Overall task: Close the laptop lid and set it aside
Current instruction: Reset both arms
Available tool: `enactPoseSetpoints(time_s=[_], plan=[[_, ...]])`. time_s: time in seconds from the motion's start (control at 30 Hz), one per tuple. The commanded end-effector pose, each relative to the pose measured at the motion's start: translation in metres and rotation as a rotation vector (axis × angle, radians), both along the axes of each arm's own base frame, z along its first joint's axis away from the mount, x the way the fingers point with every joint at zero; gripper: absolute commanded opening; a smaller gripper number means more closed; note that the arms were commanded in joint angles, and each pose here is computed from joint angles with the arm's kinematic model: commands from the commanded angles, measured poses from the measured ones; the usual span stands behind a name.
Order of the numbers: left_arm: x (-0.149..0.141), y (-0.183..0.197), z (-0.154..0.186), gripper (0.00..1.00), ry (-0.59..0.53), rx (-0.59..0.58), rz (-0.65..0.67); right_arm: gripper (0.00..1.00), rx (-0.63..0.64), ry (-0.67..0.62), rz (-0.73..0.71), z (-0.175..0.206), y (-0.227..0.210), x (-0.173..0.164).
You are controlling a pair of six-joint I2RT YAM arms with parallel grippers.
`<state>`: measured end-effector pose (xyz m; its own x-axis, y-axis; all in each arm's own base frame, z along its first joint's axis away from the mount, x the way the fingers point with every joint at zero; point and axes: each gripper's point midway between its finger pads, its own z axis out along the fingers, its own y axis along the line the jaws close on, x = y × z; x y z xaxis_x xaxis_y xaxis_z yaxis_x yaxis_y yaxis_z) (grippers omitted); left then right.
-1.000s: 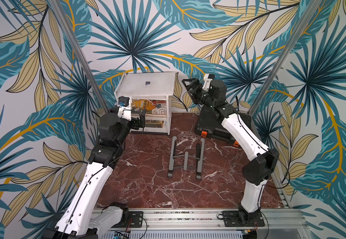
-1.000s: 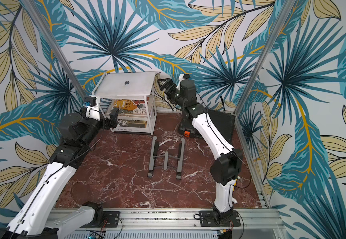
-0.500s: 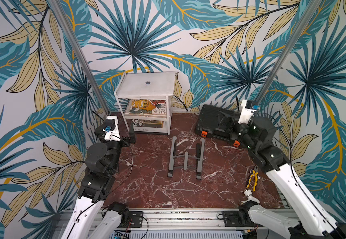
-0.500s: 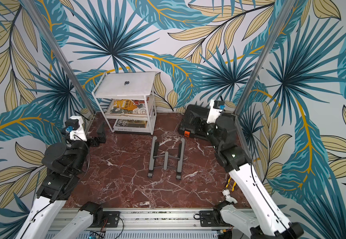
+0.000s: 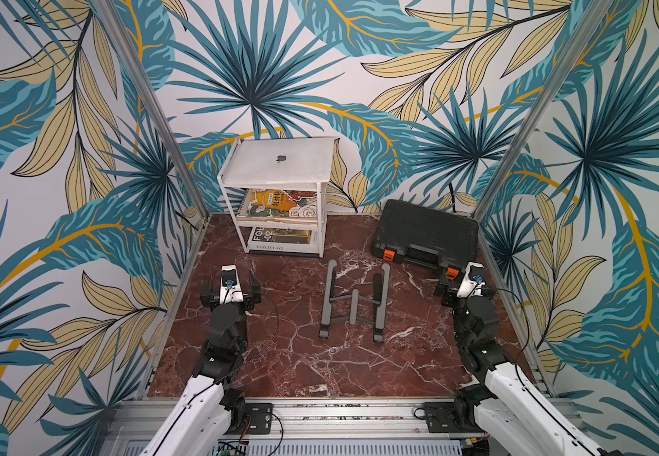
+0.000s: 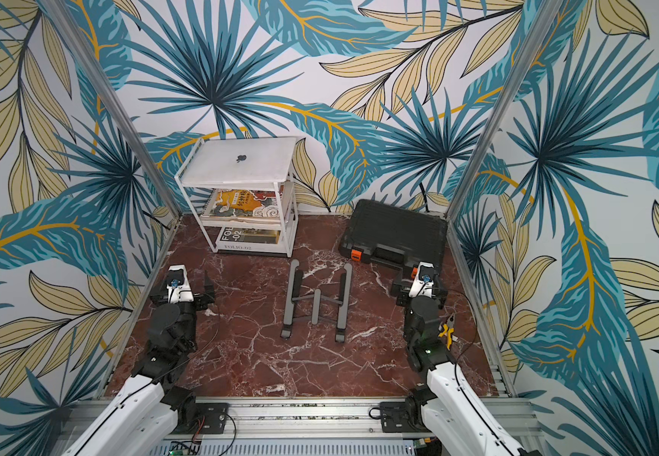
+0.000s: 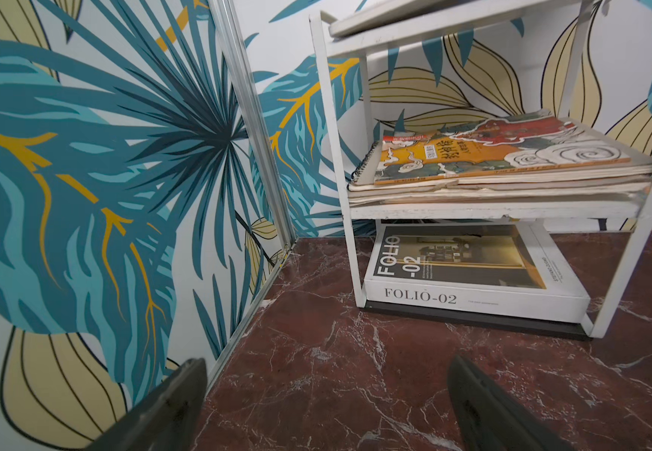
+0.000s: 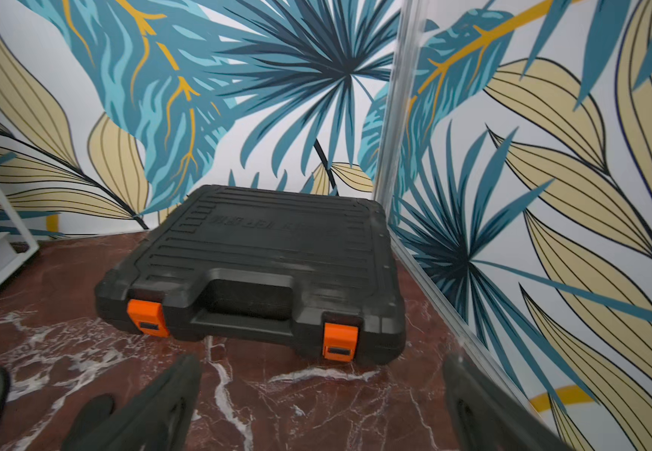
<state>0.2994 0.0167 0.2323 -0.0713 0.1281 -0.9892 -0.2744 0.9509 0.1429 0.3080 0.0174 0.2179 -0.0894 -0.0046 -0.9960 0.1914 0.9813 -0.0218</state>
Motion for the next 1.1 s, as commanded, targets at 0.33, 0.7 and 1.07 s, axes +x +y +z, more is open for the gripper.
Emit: enactPoseSetpoints(time_s=[0.33, 0.7, 1.07], plan=[[0.025, 0.021, -0.037, 1.00, 0.000, -0.032, -0.004, 1.00, 0.042, -0.017, -0.142, -0.036, -0.043, -0.008], [0.051, 0.023, -0.056, 1.00, 0.025, -0.029, -0.032, 0.99, 0.061, 0.029, -0.221, -0.067, -0.065, 0.003], [0.057, 0.023, -0.069, 1.00, 0.056, -0.046, -0.068, 1.00, 0.064, -0.010, -0.142, -0.066, -0.057, 0.028]])
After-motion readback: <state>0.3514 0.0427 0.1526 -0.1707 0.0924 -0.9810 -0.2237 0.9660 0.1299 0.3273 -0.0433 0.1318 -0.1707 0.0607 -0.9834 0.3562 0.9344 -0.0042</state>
